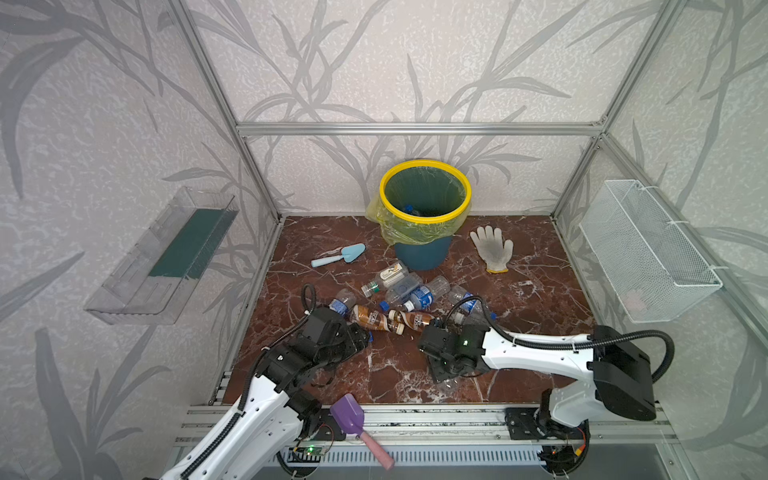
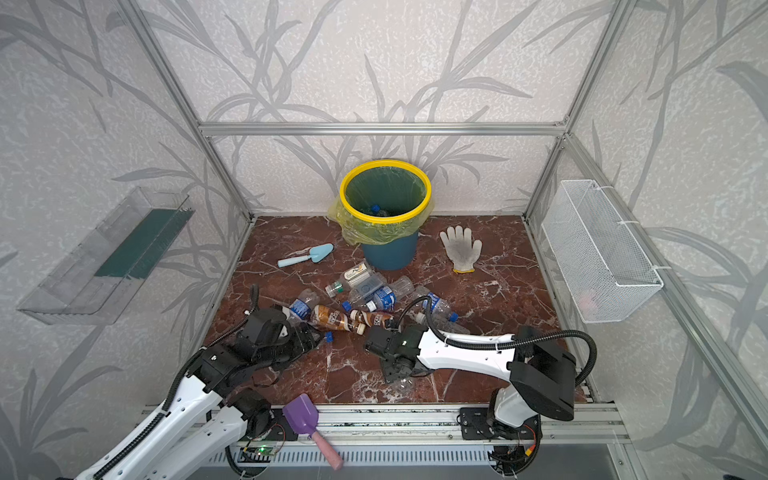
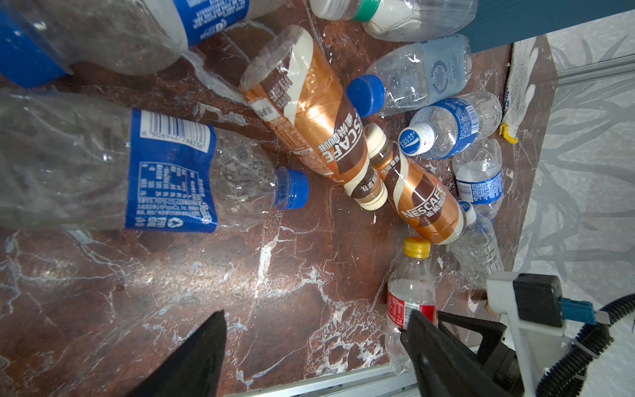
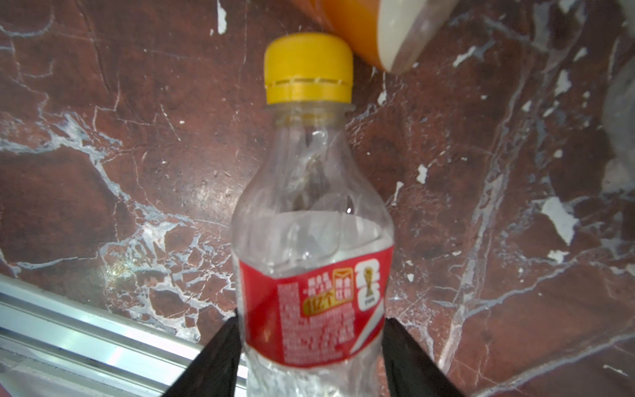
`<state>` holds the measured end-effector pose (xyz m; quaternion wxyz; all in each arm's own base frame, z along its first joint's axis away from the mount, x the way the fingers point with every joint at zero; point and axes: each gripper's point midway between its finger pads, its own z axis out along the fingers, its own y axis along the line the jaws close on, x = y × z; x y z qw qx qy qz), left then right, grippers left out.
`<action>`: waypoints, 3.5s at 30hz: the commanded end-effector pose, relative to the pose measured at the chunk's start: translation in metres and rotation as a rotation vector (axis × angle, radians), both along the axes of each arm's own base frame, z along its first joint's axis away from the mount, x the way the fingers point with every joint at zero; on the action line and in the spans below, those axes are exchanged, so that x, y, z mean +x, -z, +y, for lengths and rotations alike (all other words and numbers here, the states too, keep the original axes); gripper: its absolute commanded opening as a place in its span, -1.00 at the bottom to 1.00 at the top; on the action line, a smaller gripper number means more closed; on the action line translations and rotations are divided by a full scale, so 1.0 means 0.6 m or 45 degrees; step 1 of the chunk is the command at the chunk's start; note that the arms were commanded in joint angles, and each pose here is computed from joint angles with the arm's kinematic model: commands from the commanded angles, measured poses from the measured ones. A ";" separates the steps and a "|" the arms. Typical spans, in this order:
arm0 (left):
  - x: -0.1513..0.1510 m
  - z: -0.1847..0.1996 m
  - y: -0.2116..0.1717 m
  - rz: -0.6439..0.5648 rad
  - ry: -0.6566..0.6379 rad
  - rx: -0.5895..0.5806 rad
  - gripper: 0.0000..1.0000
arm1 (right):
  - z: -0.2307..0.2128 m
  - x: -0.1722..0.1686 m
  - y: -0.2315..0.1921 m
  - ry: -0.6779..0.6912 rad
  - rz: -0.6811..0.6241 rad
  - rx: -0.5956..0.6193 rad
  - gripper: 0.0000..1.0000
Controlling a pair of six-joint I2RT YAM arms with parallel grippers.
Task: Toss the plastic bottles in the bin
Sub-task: 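Close the right gripper on the red-label bottle and lift it, then carry the red-label bottle with the right gripper over the bin and release, then lower the right gripper onto the white-cap clear bottle near the pile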
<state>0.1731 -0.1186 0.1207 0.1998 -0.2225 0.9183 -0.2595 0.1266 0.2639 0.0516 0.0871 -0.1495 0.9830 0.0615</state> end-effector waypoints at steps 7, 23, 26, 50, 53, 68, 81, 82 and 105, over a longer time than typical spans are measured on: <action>0.012 -0.005 0.006 0.020 -0.005 0.026 0.67 | -0.013 -0.011 0.022 -0.016 0.043 -0.058 0.37; 0.014 -0.005 0.007 0.026 -0.009 0.035 0.67 | -0.042 -0.014 0.008 -0.005 0.005 0.015 0.16; 0.016 -0.005 0.007 0.025 -0.010 0.037 0.67 | -0.052 -0.015 -0.007 0.017 -0.032 0.078 0.13; 0.041 -0.024 -0.039 -0.016 0.036 0.035 0.67 | -0.029 0.407 -0.696 0.149 -0.962 0.793 0.35; 0.043 -0.025 -0.057 -0.042 0.046 0.033 0.68 | -0.055 0.470 -0.631 0.281 -0.727 0.656 0.68; 0.023 -0.002 -0.035 -0.055 -0.007 0.038 0.71 | -0.230 0.174 -0.305 0.448 -0.526 0.412 0.80; 0.020 -0.005 -0.022 -0.015 0.007 0.044 0.71 | -0.258 0.154 -0.136 0.348 -0.325 0.200 0.87; 0.019 -0.006 -0.021 -0.013 0.006 0.041 0.71 | -0.259 0.158 -0.133 0.344 -0.325 0.186 0.88; 0.014 -0.002 -0.013 -0.002 -0.007 0.039 0.71 | -0.236 0.178 -0.053 0.329 -0.081 0.311 0.83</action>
